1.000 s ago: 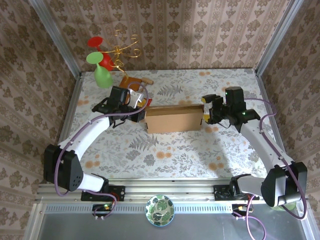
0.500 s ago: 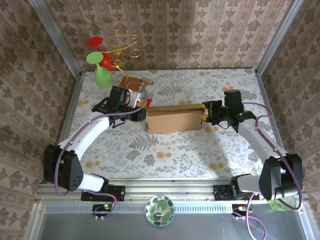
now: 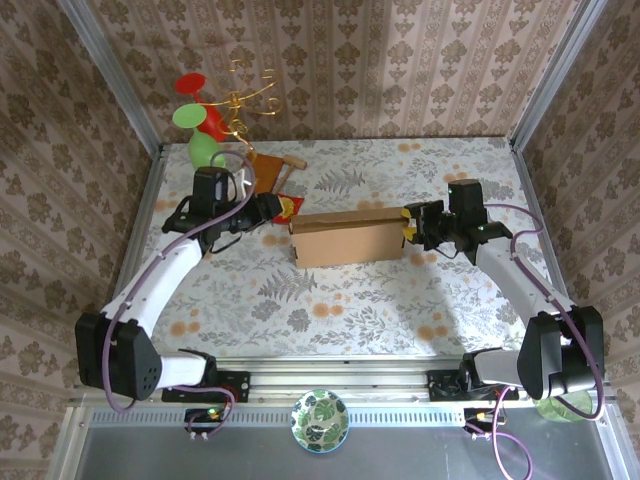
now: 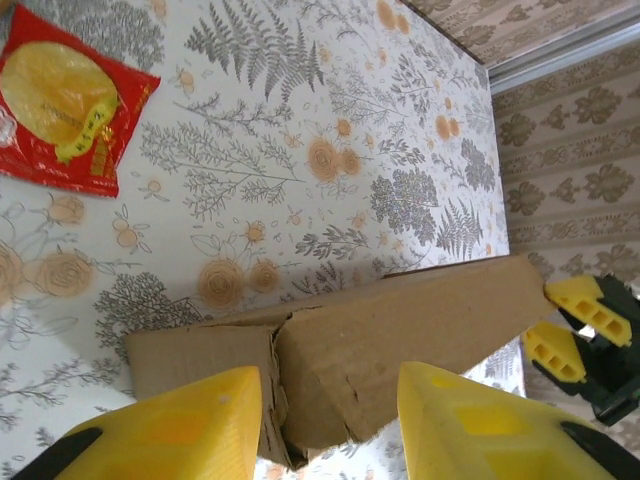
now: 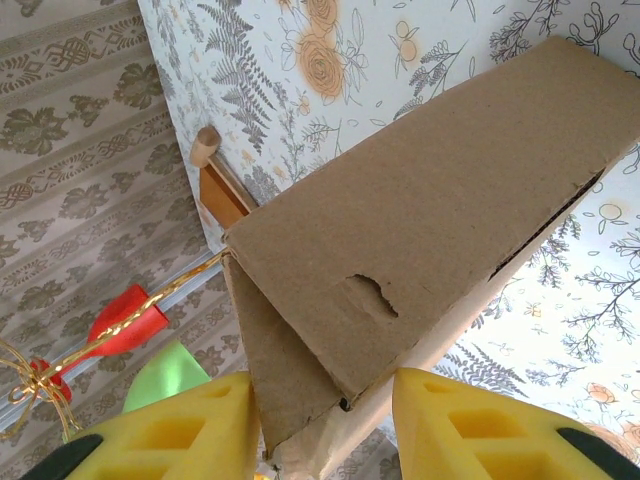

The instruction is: Fold the paper box

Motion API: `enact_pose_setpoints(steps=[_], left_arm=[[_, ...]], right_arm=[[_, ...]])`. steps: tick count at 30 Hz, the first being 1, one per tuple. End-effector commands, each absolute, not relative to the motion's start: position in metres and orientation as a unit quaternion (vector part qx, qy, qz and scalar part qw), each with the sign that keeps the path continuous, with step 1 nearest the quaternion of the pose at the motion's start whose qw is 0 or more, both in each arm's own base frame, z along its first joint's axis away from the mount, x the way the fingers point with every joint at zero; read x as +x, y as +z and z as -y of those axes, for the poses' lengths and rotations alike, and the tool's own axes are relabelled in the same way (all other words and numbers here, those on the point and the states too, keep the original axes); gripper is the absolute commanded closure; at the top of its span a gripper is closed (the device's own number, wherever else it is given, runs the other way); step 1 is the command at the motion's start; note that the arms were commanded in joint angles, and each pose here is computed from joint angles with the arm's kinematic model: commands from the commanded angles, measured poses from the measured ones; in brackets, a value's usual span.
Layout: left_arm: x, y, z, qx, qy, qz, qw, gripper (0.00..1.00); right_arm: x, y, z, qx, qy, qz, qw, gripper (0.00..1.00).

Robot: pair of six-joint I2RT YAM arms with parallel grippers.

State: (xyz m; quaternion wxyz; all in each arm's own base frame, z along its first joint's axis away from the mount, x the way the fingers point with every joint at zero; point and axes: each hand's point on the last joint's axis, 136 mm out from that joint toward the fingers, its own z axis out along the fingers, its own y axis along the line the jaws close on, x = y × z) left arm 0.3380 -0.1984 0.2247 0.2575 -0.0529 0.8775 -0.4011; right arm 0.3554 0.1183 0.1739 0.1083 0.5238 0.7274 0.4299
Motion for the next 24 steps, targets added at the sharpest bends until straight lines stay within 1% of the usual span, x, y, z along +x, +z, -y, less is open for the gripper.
enact_pose_setpoints(steps=[1, 9, 17, 24], left_arm=[[0.342, 0.225, 0.209, -0.087, -0.426, -0.871, 0.229, 0.60], [0.332, 0.209, 0.225, -0.089, -0.442, -0.872, 0.193, 0.61], [0.314, 0.196, 0.220, -0.085, -0.422, -0.886, 0.175, 0.61], [0.311, 0.185, 0.226, -0.079, -0.424, -0.887, 0.166, 0.62]], right_arm=[[0.347, 0.150, -0.116, 0.535, 0.404, -0.737, 0.087, 0.61], [0.345, 0.148, -0.115, 0.537, 0.401, -0.737, 0.087, 0.62], [0.346, 0.147, -0.115, 0.536, 0.400, -0.738, 0.087, 0.64], [0.344, 0.145, -0.115, 0.538, 0.397, -0.739, 0.085, 0.65]])
